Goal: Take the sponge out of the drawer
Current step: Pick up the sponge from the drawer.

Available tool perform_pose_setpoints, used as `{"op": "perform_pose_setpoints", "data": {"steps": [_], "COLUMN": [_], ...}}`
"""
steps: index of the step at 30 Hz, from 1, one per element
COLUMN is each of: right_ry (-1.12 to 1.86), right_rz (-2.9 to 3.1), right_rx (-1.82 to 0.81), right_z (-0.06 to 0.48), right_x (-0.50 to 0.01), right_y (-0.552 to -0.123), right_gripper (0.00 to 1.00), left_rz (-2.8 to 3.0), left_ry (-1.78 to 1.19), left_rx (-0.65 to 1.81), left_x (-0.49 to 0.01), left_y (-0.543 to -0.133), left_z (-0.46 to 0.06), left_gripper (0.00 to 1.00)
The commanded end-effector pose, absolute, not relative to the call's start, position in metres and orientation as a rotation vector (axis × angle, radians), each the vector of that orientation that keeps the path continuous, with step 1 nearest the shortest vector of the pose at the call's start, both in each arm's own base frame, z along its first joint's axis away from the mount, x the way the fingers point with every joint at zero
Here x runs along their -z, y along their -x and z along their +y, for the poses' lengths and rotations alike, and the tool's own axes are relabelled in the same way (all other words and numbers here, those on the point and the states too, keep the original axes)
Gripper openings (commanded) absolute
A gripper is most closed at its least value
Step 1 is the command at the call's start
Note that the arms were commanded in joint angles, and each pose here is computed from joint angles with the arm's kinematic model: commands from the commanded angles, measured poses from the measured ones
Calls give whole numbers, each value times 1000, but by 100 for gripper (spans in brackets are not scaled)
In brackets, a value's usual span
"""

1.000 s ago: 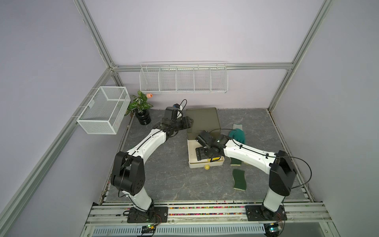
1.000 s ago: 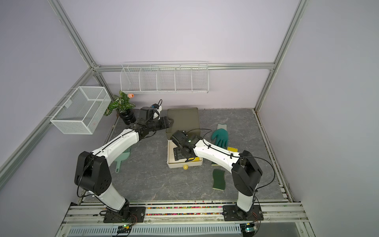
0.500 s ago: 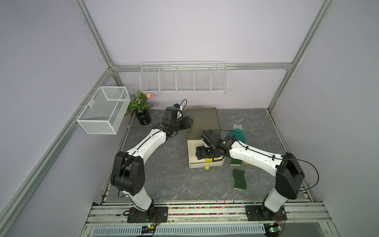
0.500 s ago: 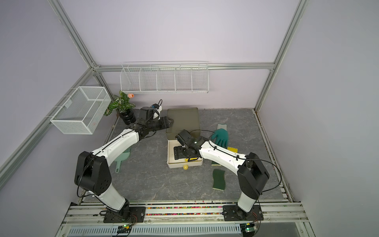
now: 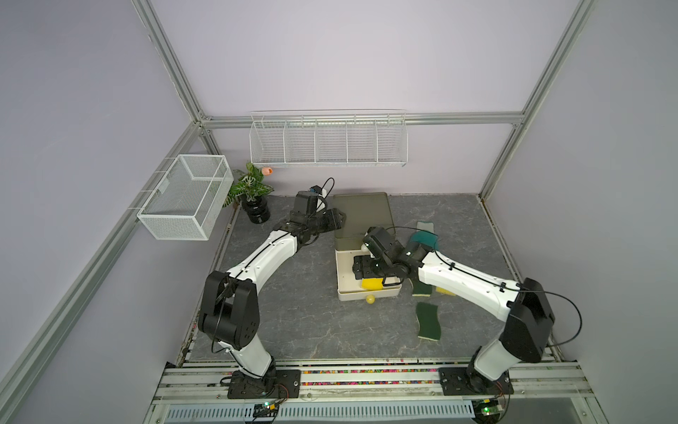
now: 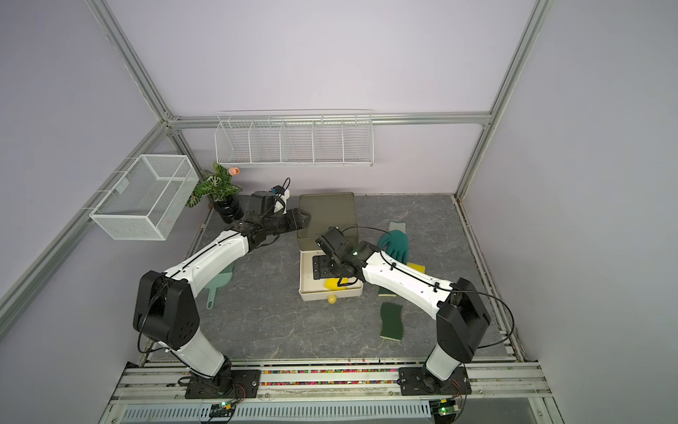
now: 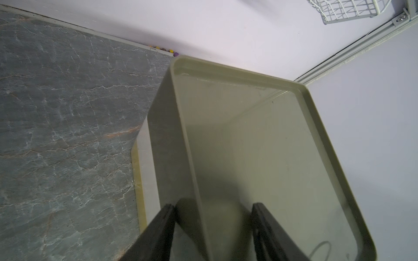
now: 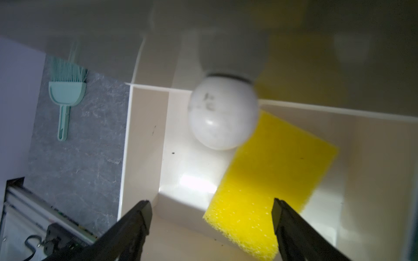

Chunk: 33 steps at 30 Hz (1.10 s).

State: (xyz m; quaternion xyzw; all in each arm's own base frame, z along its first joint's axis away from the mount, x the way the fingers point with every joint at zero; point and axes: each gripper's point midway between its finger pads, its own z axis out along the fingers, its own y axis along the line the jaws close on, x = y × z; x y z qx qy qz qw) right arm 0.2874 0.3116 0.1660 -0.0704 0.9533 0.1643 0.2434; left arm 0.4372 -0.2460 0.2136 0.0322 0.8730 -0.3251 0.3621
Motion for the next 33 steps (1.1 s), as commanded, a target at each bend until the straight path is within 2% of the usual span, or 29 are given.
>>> {"op": "perform_pose_setpoints", "data": {"steps": [1, 14, 33], "right_ry": [61, -246, -254], "right_rz": [2601, 2608, 2660], "right_rx": [-276, -275, -136], "right_z": [283, 278, 293], "right_x": [-166, -138, -106], "right_y": [-294, -296, -301], "right_gripper": [89, 89, 89], "left_rz": [2436, 2437, 2437], "left_ry": [-139, -138, -140], "left_rx": [873, 879, 873], "left_x": [-160, -158, -158], "left_y": [-409, -409, -409], "left_z": [-259, -260, -259], "left_gripper": [57, 58, 58]}}
